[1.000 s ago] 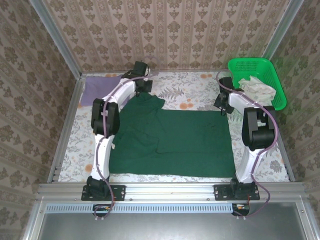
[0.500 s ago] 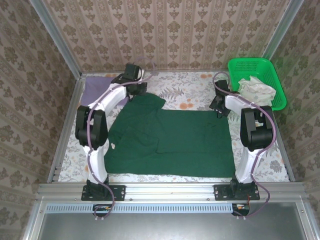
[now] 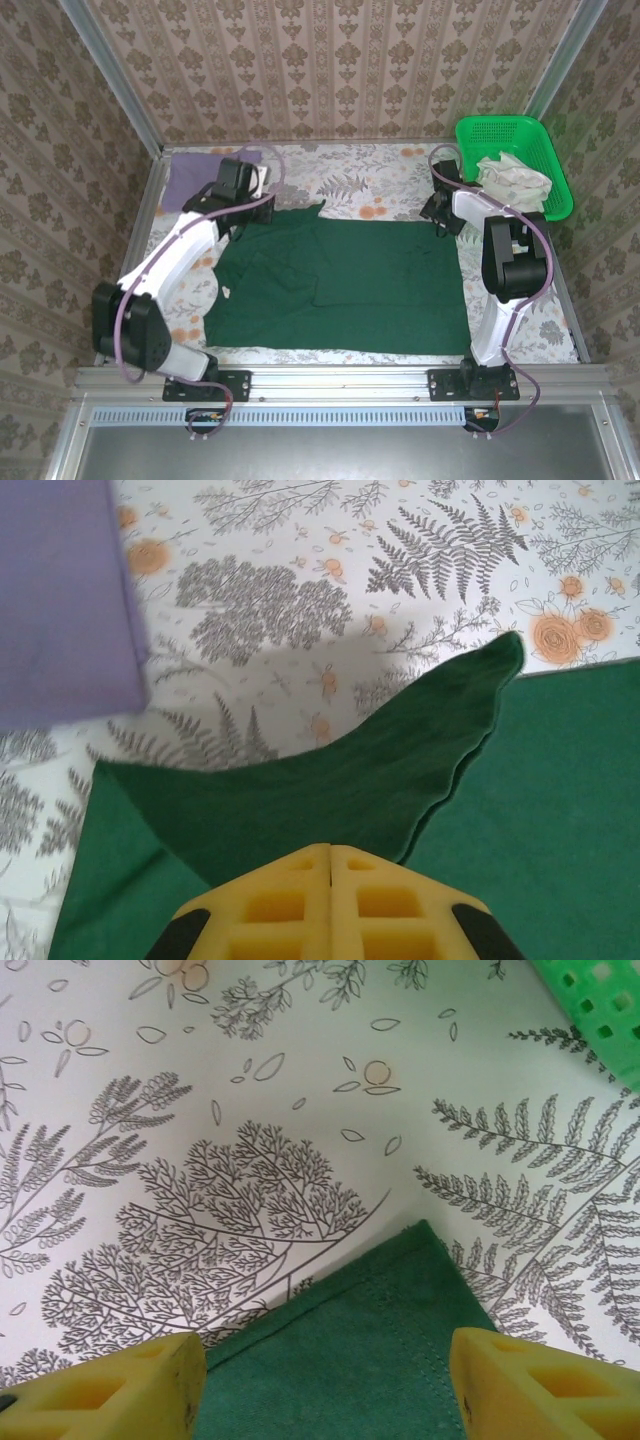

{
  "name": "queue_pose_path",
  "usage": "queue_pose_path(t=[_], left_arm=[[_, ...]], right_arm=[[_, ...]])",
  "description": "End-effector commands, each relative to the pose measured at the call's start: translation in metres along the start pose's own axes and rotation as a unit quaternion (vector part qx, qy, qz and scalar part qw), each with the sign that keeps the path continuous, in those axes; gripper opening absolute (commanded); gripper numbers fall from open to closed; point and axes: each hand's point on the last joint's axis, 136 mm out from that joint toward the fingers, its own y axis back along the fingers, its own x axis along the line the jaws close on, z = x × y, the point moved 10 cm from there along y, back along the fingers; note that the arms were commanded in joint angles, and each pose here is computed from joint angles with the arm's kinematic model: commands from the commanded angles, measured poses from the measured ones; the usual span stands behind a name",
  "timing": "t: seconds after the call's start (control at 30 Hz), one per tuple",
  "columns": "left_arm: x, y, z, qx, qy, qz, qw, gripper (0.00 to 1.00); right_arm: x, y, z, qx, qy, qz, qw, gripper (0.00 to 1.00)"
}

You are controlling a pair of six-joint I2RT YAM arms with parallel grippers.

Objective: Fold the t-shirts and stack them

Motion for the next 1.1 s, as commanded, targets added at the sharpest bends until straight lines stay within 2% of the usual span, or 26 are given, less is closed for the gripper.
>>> queue_pose_path(t=[0.0,0.23,0.5,0.7,1.07], left_arm=[[0.004,0.021,-0.024,0.004,0.036,0.02,0.999,0.0],[0.016,0.049,-0.062,0.015,0.079,0.066,0.995,0.0],[0.032,0.064,-0.093,0.013,0.173,0.111,0.979,0.0],[0.045,0.071,-0.102,-0.002,0.221,0.121,0.968,0.0],[0.053,0.07,-0.11,0.009,0.239,0.121,0.963,0.0]], right_arm=[[-0.006,0.009,-0.001,0.013,0.002,-0.005,1.0,0.68],[-0.006,0.008,-0.002,0.017,-0.002,-0.004,1.0,0.68],[-0.009,0.003,-0.007,0.035,0.003,-0.018,0.999,0.67],[-0.01,0.001,-0.008,0.037,0.003,-0.025,0.999,0.67],[0.001,0.001,0.003,0.034,-0.018,-0.001,0.999,0.65]])
